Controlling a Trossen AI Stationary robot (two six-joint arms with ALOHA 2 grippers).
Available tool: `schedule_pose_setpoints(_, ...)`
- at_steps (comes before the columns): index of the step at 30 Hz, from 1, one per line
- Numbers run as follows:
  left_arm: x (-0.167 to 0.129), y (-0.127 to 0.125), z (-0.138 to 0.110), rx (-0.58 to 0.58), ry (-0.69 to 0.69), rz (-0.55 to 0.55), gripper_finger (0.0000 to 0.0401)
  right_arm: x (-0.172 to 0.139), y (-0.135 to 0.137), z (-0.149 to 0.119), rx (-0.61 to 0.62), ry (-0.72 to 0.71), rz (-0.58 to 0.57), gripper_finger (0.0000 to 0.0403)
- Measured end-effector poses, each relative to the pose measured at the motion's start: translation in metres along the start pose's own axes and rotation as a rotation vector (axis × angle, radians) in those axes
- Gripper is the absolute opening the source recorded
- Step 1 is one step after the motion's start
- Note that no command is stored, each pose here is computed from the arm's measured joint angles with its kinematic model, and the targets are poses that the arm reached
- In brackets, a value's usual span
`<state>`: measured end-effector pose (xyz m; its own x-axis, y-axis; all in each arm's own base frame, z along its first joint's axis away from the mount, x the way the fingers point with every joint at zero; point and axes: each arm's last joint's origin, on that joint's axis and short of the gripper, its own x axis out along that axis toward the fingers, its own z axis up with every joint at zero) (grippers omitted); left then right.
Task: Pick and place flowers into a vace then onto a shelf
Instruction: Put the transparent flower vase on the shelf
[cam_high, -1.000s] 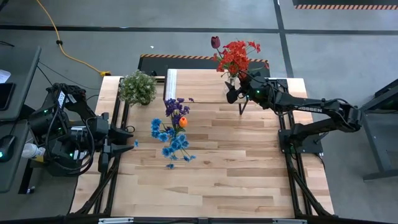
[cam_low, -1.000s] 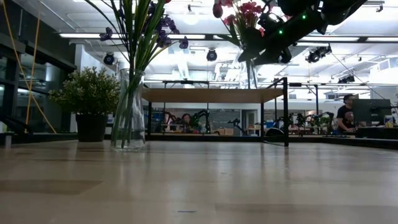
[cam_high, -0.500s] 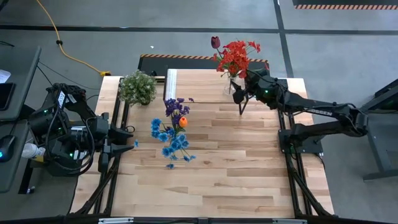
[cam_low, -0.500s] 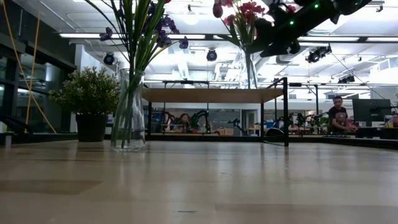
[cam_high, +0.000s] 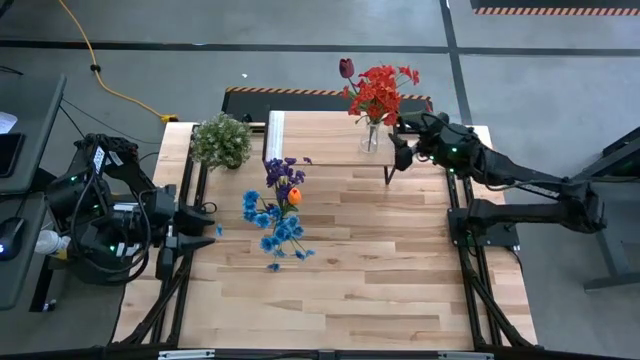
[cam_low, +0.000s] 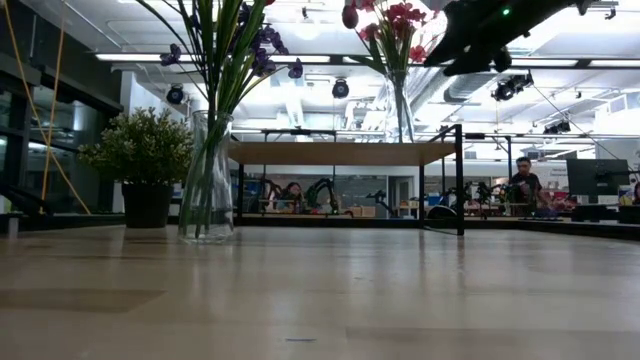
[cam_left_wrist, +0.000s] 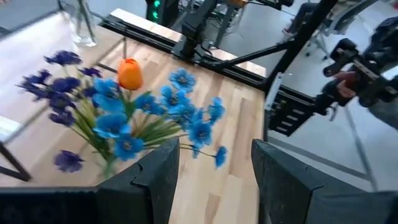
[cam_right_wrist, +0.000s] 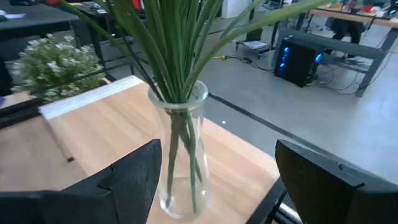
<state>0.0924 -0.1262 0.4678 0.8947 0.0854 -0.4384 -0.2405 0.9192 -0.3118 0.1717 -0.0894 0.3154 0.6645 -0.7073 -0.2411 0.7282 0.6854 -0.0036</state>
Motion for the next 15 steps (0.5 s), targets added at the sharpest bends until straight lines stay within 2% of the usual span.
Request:
schedule_pose_setpoints(7,0.003,-0.011,-0.002,-0.046,0.039,-0.050,0.0232,-0.028,-0.011,-0.003,0.065,0.045,0.022,0.0303)
schedule_pose_setpoints(15,0.020,-0.039,-0.021,-0.058,0.112,-0.034,0.0232,-0.049,-0.014,-0.003,0.094,0.051,0.202,0.0303)
